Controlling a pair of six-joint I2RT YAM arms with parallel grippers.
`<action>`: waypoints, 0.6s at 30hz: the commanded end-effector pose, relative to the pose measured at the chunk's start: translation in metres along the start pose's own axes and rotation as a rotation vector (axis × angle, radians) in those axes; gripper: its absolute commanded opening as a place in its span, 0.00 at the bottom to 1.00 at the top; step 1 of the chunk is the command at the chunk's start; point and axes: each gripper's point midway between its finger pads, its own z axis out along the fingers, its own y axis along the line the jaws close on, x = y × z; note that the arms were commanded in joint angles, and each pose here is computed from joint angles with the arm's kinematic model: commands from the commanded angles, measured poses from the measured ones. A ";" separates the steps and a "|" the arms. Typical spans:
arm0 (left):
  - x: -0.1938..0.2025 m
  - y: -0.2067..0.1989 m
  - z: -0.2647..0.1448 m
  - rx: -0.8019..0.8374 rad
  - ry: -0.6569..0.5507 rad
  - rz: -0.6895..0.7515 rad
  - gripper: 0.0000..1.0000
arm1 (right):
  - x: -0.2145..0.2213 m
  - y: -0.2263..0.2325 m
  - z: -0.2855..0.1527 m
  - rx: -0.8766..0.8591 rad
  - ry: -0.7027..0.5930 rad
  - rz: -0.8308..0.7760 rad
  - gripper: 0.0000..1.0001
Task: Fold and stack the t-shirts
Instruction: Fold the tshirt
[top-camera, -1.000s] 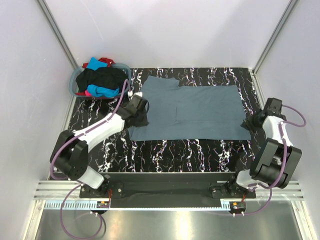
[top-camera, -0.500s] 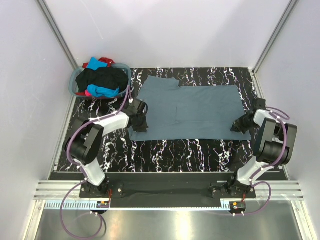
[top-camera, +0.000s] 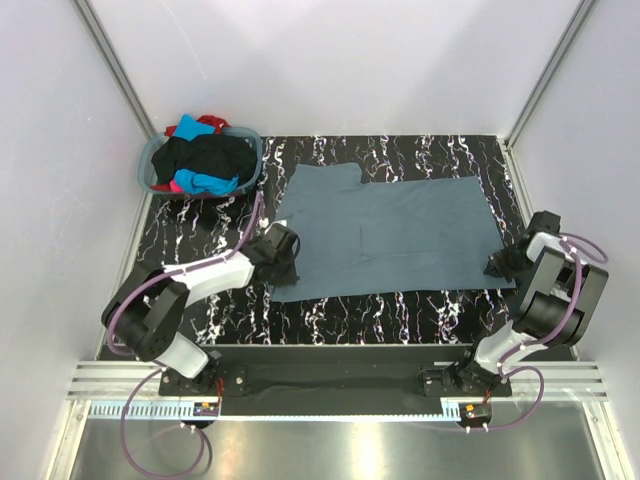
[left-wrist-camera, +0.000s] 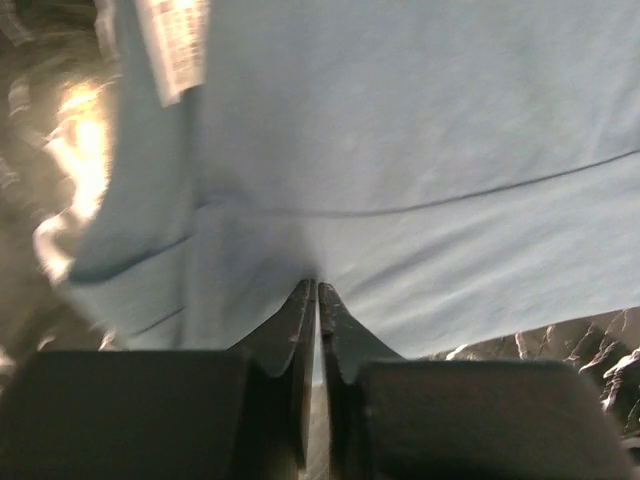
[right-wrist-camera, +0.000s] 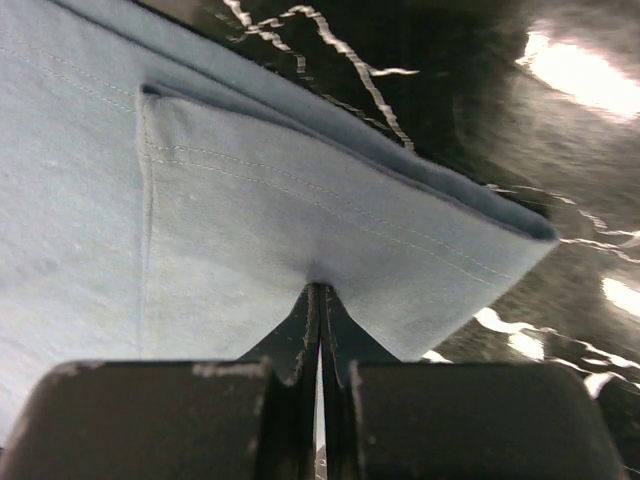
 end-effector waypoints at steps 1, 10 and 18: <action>-0.042 -0.015 -0.032 0.011 -0.101 0.030 0.17 | -0.016 0.003 -0.024 -0.019 -0.065 -0.031 0.00; -0.229 -0.060 -0.100 0.120 -0.331 0.104 0.52 | -0.055 0.116 -0.096 -0.429 -0.123 -0.138 0.17; -0.316 -0.059 -0.023 0.129 -0.323 0.081 0.58 | -0.112 0.188 -0.081 -0.539 -0.152 -0.132 0.35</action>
